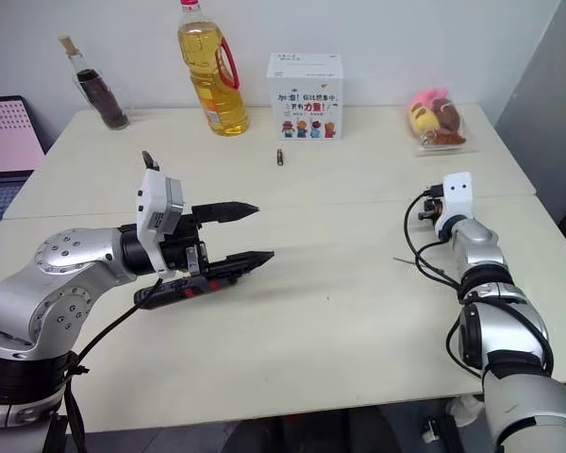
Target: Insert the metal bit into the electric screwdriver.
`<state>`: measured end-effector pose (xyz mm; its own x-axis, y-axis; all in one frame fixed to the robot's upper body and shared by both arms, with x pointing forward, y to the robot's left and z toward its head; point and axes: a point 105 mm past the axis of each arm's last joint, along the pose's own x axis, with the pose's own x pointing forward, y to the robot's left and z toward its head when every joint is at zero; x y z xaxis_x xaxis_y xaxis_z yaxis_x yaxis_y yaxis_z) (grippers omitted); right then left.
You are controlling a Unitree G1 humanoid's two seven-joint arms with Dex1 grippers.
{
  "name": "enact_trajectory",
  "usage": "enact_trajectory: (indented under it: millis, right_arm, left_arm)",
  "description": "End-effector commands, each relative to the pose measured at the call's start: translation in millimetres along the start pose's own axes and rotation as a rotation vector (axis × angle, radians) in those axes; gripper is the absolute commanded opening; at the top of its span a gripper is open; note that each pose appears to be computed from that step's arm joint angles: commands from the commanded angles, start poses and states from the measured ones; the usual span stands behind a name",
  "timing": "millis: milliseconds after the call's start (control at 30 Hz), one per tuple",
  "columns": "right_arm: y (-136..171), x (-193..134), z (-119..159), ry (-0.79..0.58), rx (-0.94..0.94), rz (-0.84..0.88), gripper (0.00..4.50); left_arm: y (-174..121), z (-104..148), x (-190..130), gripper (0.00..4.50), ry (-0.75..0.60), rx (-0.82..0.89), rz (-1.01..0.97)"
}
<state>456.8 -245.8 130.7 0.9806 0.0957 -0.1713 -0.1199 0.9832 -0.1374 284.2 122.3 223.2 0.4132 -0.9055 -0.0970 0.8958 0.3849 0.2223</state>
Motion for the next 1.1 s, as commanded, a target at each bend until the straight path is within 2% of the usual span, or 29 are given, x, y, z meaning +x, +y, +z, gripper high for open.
enact_trajectory:
  millis: [33, 200, 300, 367, 400, 567, 767, 833, 967, 1100]
  right_arm:
    - [-10.0, -1.5, 23.3, -0.074, -0.011, -0.021, 2.19]
    - [-14.9, -4.1, 28.4, -0.102, -0.021, -0.025, 3.17]
    - [-16.5, -5.9, 32.8, -0.125, -0.027, -0.017, 3.94]
    - [-17.1, -9.4, 43.6, -0.174, -0.044, 0.01, 4.39]
    - [-16.4, -11.2, 48.1, -0.196, -0.057, 0.026, 4.47]
    - [35.0, -44.8, 54.7, -0.268, -0.176, 0.386, 4.47]
    - [109.5, -110.4, 26.4, -0.189, -0.199, 0.738, 4.47]
    - [133.5, -131.9, 15.0, -0.154, -0.207, 0.839, 4.47]
    - [156.2, -149.4, 4.2, -0.123, -0.211, 0.891, 4.47]
    - [159.0, -151.5, 3.2, -0.12, -0.205, 0.874, 4.47]
  left_arm:
    - [-0.5, 11.6, -2.4, 4.5, -0.022, 0.046, 0.008]
    - [-0.5, 9.9, -2.3, 4.5, -0.021, 0.044, 0.008]
    - [0.7, 8.9, -3.3, 4.5, -0.018, 0.042, 0.013]
    - [6.0, 6.7, -9.0, 4.5, -0.001, 0.043, 0.039]
    - [8.4, 5.6, -12.1, 4.5, 0.008, 0.044, 0.05]
    - [27.1, -10.0, -50.8, 4.5, 0.174, 0.069, 0.128]
    - [49.0, -27.2, -90.2, 4.5, 0.367, 0.08, 0.159]
    - [47.3, -42.0, -95.7, 4.5, 0.445, 0.057, 0.122]
    - [40.7, -80.7, -99.6, 4.5, 0.63, 0.05, 0.026]
    - [49.4, -94.1, -87.4, 4.5, 0.644, 0.063, 0.041]
